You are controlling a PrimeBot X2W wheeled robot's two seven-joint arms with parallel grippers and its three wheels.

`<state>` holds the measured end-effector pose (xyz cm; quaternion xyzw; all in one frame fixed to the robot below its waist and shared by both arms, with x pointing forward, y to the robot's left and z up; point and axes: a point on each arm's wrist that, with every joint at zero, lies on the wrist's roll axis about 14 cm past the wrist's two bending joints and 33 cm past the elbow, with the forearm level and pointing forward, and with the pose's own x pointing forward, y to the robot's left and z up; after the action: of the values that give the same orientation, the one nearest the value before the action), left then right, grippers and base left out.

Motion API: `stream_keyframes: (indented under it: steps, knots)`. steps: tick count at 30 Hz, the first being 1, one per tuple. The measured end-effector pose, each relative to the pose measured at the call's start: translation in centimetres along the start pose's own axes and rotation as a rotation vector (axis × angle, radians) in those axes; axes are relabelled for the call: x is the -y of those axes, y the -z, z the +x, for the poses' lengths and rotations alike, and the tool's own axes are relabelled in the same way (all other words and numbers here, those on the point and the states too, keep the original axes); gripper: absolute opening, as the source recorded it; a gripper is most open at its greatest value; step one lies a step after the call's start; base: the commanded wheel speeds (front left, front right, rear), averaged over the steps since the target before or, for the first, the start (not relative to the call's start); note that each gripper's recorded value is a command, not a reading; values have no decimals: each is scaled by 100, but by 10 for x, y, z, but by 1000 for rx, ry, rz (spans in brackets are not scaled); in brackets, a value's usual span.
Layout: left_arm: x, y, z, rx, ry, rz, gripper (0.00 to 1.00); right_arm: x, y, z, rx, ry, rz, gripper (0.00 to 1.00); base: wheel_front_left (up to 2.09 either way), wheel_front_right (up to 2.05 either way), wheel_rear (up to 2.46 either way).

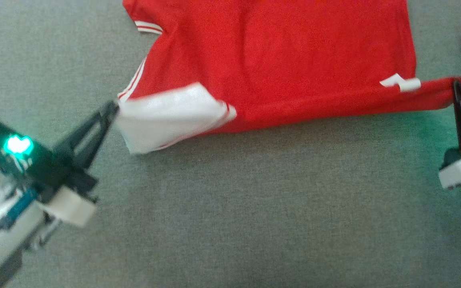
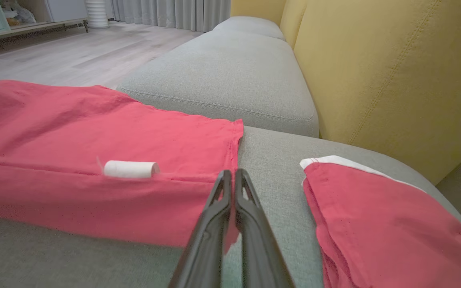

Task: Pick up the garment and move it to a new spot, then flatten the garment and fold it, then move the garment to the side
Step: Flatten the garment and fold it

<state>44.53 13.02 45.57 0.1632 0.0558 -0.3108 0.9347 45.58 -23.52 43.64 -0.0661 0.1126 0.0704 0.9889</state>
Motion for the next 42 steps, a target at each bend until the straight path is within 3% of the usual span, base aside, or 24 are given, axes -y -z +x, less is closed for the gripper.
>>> stream_keyframes:
  steps: [9, 19, 20, 21, 22, 23, 27, 31, 37, 42]
  knots:
    - [-41, -17, 60, 67, 15, 138, 0, 1, -1, 54, 9, -31, -38, 0, 0, 0, 0]
    - [-60, 5, 98, 22, -15, 147, 0, -1, 9, 87, 9, -49, -60, 0, 0, 0, 0]
    - [-61, 7, 100, 22, -23, 141, 5, -1, 11, 89, 3, -50, -61, 0, 0, 0, 0]
    - [-61, 9, 102, 19, -28, 134, 44, -1, 12, 90, 4, -52, -61, 0, 0, 0, 0]
    - [-62, 11, 103, 14, -34, 128, 100, -2, 14, 92, 2, -52, -60, 39, 0, 0, 0]
    - [-62, 13, 104, 13, -41, 124, 100, -2, 15, 92, 1, -50, -59, 100, 0, 0, 0]
    - [-74, 4, 104, 39, -126, 104, 100, -2, 16, 92, 13, -35, -39, 100, 0, 0, 0]
    - [-76, -7, 93, 94, -240, -49, 100, -5, 4, 90, 57, -17, -3, 100, 0, 0, 0]
    - [-24, 42, 50, -17, -288, -366, 100, -4, -2, 78, 70, 8, 16, 100, 0, 0, 0]
    - [1, 64, 29, -81, -296, -504, 100, -5, 1, 65, 62, 23, 40, 100, 0, 0, 0]
